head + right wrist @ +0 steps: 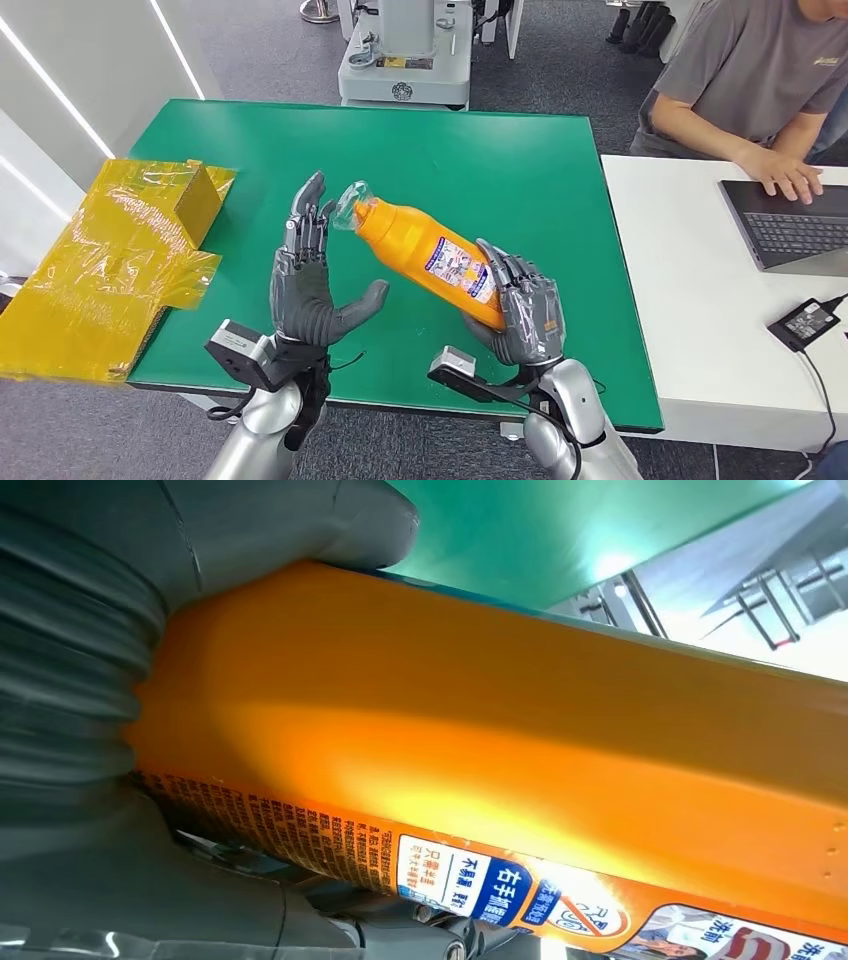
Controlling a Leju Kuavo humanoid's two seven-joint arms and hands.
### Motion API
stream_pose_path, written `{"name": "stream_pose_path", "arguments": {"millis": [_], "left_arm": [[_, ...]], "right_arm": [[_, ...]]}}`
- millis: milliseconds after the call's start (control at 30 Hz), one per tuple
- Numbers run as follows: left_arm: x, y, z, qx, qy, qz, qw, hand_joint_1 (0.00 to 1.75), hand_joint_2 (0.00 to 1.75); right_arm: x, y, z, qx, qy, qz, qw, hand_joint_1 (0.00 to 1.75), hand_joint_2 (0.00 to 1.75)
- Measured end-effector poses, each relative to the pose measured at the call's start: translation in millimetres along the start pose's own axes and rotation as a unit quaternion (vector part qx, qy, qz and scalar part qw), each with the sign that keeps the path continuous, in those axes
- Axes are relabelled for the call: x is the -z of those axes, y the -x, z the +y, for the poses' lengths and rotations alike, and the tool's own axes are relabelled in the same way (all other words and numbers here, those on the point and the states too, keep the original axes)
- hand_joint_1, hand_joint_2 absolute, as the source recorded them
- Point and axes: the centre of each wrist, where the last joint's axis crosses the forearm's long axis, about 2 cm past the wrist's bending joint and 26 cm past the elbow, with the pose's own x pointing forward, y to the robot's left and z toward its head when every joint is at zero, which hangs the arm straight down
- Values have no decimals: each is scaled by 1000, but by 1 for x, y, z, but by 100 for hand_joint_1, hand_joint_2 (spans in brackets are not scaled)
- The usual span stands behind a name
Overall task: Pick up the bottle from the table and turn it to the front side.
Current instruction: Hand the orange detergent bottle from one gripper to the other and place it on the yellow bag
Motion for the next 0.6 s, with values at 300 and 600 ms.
{"name": "stream_pose_path", "arguments": {"millis": [300,600], "left_arm": [[1,2,0,-1,0,4,1000,0,175],[-1,4,1,-3,-4,7,1000,0,175]], "right_arm": [[-4,0,1,-7,15,-16,1000,175,175],[-2,1,-3,-28,63,-6,998,175,175]]}}
